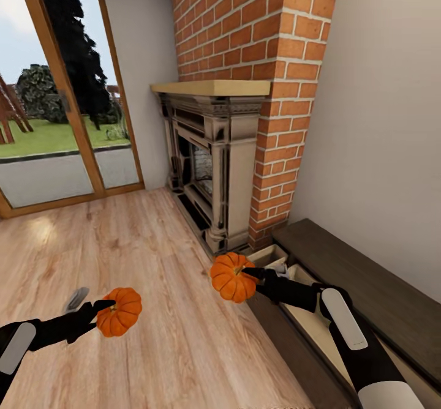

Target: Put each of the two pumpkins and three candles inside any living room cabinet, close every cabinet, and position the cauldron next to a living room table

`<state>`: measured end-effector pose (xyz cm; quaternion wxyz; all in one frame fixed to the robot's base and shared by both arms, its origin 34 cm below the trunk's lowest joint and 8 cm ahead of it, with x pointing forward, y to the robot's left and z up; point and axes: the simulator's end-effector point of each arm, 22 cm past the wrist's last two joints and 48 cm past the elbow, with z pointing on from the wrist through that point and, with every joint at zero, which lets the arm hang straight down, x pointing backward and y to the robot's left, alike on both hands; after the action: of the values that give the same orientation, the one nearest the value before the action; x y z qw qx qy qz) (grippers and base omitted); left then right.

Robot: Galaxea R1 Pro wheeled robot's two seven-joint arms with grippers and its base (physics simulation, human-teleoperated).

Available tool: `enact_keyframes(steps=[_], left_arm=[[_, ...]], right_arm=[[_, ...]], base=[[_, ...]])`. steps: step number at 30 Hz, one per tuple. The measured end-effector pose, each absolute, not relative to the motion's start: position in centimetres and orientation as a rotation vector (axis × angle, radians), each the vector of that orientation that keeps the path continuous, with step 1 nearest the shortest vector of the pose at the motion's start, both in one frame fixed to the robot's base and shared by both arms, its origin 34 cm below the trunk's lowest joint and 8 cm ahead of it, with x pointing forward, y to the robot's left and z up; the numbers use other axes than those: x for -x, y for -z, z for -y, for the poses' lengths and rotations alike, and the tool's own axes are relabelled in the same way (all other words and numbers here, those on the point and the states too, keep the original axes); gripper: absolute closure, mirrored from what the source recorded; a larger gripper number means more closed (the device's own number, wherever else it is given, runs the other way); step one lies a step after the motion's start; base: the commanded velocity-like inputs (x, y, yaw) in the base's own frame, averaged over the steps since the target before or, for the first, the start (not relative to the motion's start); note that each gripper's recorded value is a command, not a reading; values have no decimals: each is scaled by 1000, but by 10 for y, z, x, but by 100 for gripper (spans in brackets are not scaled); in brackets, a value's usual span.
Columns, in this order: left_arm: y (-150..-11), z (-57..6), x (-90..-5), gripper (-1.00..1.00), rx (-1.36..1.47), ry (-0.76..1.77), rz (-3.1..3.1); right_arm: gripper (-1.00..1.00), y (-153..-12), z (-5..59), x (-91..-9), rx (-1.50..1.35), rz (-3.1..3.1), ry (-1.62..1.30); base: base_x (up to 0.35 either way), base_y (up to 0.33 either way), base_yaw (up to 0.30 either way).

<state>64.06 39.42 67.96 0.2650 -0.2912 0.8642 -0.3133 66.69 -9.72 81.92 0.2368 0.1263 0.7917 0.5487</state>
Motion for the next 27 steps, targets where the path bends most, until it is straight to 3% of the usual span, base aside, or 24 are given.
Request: enact_keyframes(steps=[27], left_arm=[[-673,-394,-639,100,795,844,-2346]], right_arm=[[100,-813,97,-667,-354,-2181,-1506]], base=[[0,0,-263]])
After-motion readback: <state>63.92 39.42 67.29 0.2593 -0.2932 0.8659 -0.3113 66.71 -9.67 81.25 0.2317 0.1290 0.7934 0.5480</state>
